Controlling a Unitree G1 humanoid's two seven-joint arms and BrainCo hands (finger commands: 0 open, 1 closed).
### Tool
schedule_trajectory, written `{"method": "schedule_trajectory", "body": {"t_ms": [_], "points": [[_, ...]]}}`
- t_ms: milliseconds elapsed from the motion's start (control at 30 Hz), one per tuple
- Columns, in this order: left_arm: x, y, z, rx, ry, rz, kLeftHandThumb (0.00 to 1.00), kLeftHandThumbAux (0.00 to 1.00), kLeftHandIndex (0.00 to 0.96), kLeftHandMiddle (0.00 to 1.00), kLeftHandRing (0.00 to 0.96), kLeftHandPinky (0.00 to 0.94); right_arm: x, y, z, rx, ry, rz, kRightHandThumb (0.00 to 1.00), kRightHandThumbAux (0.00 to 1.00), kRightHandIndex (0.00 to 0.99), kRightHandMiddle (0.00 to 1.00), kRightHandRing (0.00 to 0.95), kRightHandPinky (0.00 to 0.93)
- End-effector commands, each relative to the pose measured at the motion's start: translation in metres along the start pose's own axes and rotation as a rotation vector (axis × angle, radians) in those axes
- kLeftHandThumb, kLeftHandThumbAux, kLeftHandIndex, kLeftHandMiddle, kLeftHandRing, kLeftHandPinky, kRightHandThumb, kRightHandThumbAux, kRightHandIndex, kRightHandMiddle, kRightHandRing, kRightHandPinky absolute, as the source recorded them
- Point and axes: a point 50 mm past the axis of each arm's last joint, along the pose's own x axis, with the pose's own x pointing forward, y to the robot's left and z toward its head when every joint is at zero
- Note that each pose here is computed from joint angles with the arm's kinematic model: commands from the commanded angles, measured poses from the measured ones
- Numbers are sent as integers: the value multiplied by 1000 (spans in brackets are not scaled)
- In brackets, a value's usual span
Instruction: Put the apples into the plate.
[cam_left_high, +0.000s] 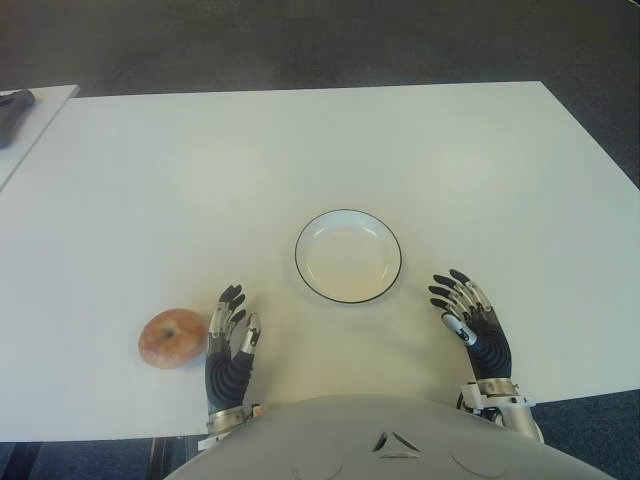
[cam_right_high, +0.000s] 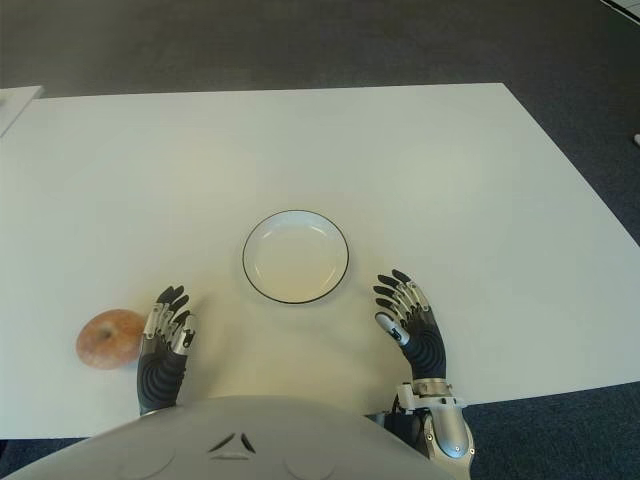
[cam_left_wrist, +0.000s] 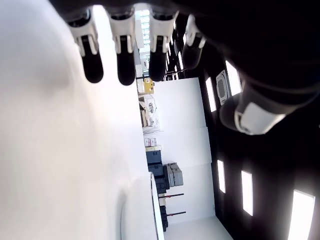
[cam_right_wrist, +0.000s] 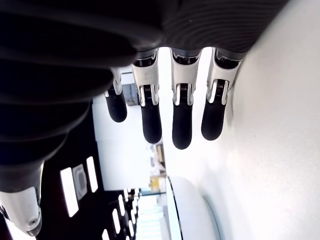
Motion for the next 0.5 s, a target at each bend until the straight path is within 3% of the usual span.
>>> {"method": "schedule_trajectory", "body": {"t_ms": [33, 500], "points": [[0, 0, -3, 11, 5, -7, 92, 490, 122, 151, 165, 189, -5, -4, -7, -6, 59, -9, 416, 620, 153, 266, 275, 297], [0, -1, -2, -3, 29, 13, 122, 486, 130, 169, 185, 208, -5, -3, -7, -5, 52, -1, 413, 619, 156, 269, 277, 297]]}}
